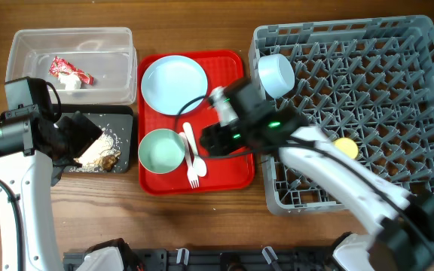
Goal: Sort waste into correct bins and load items into the dishwasher rack
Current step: 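Grasp the green bowl on the red tray with the right gripper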
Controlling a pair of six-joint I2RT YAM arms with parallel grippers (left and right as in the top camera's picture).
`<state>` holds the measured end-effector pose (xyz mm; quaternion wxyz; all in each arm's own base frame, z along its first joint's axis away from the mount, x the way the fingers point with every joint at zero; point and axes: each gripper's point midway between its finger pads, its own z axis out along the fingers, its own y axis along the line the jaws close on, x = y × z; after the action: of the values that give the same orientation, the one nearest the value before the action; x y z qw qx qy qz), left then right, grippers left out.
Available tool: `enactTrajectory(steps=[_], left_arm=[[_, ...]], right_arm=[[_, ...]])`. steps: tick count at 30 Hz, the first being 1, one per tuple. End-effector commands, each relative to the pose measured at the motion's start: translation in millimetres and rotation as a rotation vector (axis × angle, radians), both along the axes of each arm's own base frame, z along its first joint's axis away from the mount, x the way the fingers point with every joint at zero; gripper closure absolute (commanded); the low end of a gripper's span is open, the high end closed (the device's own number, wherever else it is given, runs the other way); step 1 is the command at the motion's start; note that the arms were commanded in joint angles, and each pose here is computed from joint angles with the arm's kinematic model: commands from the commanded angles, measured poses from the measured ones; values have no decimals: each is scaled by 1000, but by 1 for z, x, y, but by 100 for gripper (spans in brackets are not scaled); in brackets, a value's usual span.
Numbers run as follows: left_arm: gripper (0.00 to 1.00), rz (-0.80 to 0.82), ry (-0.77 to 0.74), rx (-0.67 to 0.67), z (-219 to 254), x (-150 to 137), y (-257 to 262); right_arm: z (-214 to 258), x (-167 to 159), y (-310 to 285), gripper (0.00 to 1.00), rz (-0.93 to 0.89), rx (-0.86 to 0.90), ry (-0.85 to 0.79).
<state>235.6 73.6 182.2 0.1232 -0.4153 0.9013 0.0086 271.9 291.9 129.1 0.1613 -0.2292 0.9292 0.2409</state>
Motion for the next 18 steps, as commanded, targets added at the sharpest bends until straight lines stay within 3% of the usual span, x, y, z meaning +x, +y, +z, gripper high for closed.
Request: enactTrajectory(steps=[1, 5, 12, 13, 16, 18], left_arm=[[0, 16, -18, -14, 3, 1, -1], [0, 16, -25, -12, 4, 2, 0], [0, 15, -28, -12, 4, 3, 0], [0, 15, -29, -11, 4, 3, 0], [0, 15, -30, -11, 4, 3, 0], [0, 15, -31, -11, 4, 4, 0]], right_arm=[[-44, -1, 27, 27, -55, -70, 37], [-84, -5, 61, 29, -73, -49, 79], [-105, 3, 67, 47, -174, -46, 108], [-106, 3, 66, 54, -176, -47, 110], [-103, 7, 64, 91, -203, -39, 112], [-96, 16, 56, 96, -225, -35, 101]])
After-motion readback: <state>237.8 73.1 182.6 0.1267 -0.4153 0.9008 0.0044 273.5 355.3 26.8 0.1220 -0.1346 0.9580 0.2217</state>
